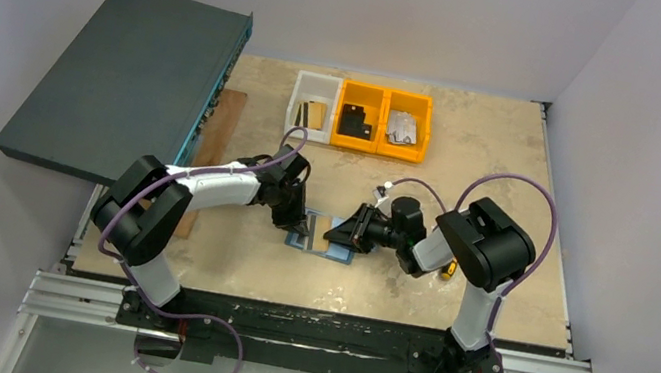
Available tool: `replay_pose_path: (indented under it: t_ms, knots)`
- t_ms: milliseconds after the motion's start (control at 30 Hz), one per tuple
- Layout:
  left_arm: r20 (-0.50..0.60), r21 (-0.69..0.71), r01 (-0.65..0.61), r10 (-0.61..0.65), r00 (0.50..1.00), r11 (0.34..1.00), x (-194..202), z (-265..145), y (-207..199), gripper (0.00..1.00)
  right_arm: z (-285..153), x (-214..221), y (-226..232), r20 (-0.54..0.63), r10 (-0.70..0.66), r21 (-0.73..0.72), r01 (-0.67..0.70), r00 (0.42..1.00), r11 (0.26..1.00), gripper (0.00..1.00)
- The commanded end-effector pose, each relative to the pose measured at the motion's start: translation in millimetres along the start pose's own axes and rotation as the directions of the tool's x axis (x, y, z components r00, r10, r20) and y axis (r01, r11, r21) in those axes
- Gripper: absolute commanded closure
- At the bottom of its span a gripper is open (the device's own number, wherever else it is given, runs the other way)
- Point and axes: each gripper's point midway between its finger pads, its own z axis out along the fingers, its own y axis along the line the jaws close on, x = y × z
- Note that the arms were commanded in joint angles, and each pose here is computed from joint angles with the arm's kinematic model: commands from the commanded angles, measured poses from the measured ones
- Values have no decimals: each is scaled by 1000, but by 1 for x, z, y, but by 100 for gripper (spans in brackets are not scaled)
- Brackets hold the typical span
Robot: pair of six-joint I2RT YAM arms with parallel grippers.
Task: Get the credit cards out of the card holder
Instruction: Remove the credit card from the card holder.
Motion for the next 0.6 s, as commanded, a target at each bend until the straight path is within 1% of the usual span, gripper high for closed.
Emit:
replay_pose_path:
  t_ms: [0, 100, 200, 367, 567]
  knots:
    - [-45, -146, -2, -5, 999, 989, 17, 5, 36, 100, -3, -6, 14, 28, -31, -55, 33, 999, 998, 87]
    - [-43, -148, 0, -6, 999, 989, 17, 5, 37, 100, -4, -7, 13, 36, -29, -54, 31, 999, 998, 94]
    - [-38, -159, 7, -14, 999, 987, 16, 5, 40, 100, -7, -10, 13, 49, -27, -53, 30, 998, 998, 98]
    - [-35, -171, 22, -28, 999, 985, 16, 5, 46, 100, -14, -16, 8, 74, -23, -38, 26, 997, 999, 100]
    - [-36, -179, 34, -41, 999, 983, 16, 6, 50, 100, -18, -20, 4, 86, -34, -12, 35, 996, 999, 100]
